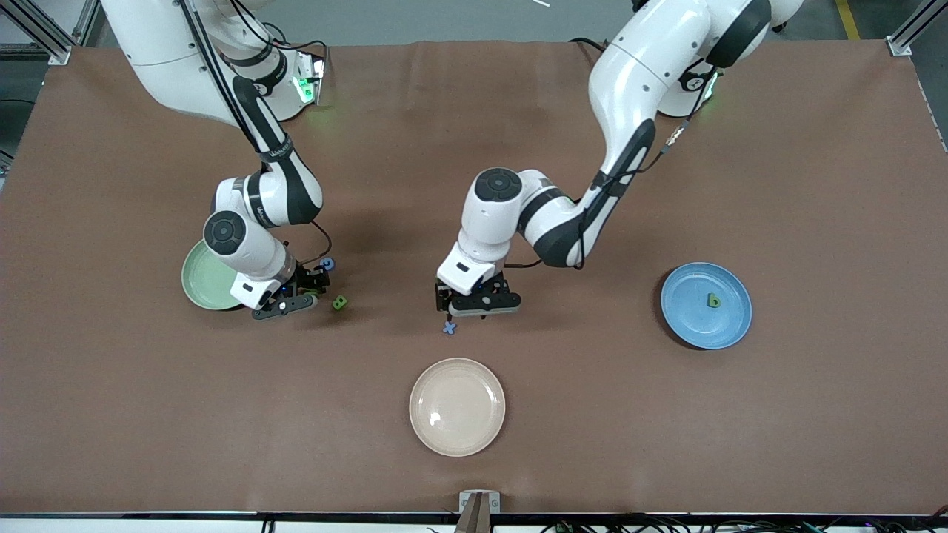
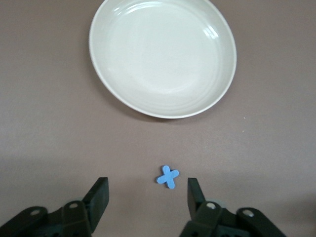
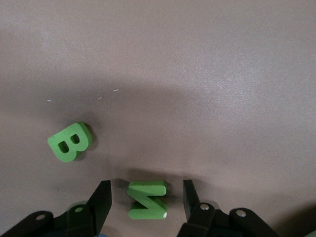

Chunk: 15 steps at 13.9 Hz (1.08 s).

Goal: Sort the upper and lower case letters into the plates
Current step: 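Grasp and carry green M with the right gripper while the left carries x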

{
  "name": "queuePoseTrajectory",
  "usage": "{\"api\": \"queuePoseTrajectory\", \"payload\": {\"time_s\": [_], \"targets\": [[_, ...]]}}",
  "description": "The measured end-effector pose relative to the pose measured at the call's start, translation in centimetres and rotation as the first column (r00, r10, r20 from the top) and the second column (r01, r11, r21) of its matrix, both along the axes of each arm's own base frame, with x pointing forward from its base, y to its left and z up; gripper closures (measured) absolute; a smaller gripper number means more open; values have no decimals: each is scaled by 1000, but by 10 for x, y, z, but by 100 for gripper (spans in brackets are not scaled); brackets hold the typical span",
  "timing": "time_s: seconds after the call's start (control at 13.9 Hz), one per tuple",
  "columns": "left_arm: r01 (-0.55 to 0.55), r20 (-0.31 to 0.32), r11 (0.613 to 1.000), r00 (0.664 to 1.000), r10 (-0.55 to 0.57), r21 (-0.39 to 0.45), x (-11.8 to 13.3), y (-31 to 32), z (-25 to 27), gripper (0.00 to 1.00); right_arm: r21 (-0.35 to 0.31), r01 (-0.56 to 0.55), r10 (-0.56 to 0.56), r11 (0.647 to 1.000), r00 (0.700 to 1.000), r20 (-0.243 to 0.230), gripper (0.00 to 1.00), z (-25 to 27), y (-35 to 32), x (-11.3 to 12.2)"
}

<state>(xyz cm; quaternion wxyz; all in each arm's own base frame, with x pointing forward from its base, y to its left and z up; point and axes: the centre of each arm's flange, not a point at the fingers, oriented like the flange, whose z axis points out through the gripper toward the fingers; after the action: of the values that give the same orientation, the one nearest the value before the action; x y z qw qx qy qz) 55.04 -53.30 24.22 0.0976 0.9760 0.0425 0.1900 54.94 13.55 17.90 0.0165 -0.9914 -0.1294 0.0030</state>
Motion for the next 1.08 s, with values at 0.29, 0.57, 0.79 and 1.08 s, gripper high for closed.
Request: {"api": "queuePoseTrajectory", "payload": {"time_s": [0.29, 0.57, 0.79, 1.08], "targets": [[88, 121, 992, 988, -100, 95, -13, -12, -34, 32, -1, 0, 0, 1000, 1000, -3, 41, -1, 0, 0], [131, 173, 985, 974, -149, 115, -19, -29, -56, 35, -1, 0, 0, 1000, 1000, -4, 48, -2, 0, -1], [140, 188, 983, 969, -161, 122, -14, -32, -64, 38, -1, 1, -1, 1000, 1000, -2, 63, -1, -1, 0], [168, 213, 975, 957, -198, 148, -13, -33, -76, 42, -2, 6, -6, 1000, 1000, 6, 65, 2, -3, 4]]}}
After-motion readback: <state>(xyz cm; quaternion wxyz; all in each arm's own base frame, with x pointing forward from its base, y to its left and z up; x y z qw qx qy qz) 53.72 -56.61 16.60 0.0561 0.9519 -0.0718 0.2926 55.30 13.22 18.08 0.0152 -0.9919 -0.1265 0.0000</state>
